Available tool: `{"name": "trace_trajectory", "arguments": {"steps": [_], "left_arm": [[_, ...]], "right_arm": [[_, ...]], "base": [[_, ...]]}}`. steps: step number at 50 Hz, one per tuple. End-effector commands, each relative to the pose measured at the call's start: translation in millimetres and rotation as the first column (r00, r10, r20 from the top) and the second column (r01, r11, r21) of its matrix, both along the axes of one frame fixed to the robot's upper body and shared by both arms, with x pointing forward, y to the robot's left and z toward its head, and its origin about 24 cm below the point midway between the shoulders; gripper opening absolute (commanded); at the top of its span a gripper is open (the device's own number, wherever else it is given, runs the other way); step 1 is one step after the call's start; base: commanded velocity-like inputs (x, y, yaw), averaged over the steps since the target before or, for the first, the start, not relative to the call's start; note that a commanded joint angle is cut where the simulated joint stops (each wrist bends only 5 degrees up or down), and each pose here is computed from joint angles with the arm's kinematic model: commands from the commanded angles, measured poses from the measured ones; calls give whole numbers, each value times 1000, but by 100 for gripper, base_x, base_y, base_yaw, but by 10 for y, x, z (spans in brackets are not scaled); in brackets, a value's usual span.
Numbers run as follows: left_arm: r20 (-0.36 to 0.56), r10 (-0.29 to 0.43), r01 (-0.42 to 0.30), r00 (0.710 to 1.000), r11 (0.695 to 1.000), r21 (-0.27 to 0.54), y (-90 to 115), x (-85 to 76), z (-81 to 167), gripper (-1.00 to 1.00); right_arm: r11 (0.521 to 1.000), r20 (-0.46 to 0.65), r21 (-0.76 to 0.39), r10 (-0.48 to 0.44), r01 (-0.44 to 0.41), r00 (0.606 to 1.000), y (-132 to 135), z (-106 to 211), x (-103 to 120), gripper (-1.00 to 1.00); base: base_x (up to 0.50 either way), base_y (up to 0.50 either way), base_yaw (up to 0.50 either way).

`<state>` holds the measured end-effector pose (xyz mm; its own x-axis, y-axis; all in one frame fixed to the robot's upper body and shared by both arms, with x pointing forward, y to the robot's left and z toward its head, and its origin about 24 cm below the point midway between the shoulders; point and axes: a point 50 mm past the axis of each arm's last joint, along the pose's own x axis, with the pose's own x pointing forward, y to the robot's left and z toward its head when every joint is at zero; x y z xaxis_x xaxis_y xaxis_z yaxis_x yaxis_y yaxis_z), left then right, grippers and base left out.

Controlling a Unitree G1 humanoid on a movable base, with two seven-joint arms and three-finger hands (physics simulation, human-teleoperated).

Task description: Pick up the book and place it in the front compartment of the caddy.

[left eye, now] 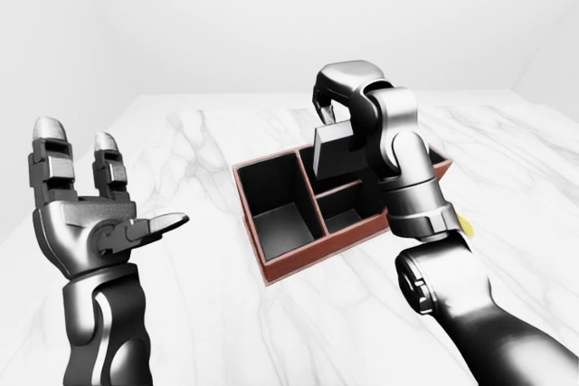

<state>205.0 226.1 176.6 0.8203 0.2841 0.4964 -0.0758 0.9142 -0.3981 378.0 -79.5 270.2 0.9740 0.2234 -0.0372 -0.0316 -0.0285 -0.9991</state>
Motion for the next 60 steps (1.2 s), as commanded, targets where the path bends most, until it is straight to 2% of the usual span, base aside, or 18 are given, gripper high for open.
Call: {"name": "trace_trajectory", "arguments": {"steps": [1,15,24,37,49,60], "left_arm": [[21,5,-5,1000,1000,1,-2,-38,40,100],[4,-3,3,1000,1000,7,-24,-7,6,100],[-2,-10,10,1000,1000,13,-42,-5,-10,100],[-16,-15,15,1000,1000,15,-46,13,-42,100],[-27,-23,23,999,1000,21,-70,14,-68,100],[-25,-26,27,999,999,25,-85,-2,-66,100]], "right_arm": [[1000,-36,15,-6,7,999,-61,-19,59,-100],[1000,-65,13,5,-5,998,-13,-21,102,-100],[997,-87,73,47,-41,995,23,-33,103,-100],[999,-131,45,22,-16,991,-19,-152,147,-100],[1000,-3,-10,-29,29,1000,-52,-103,172,-100],[999,81,25,-49,47,996,-109,-116,226,-100]], "base": [[0,0,0],[0,0,0],[0,0,0],[0,0,0],[0,0,0],[0,0,0]]}}
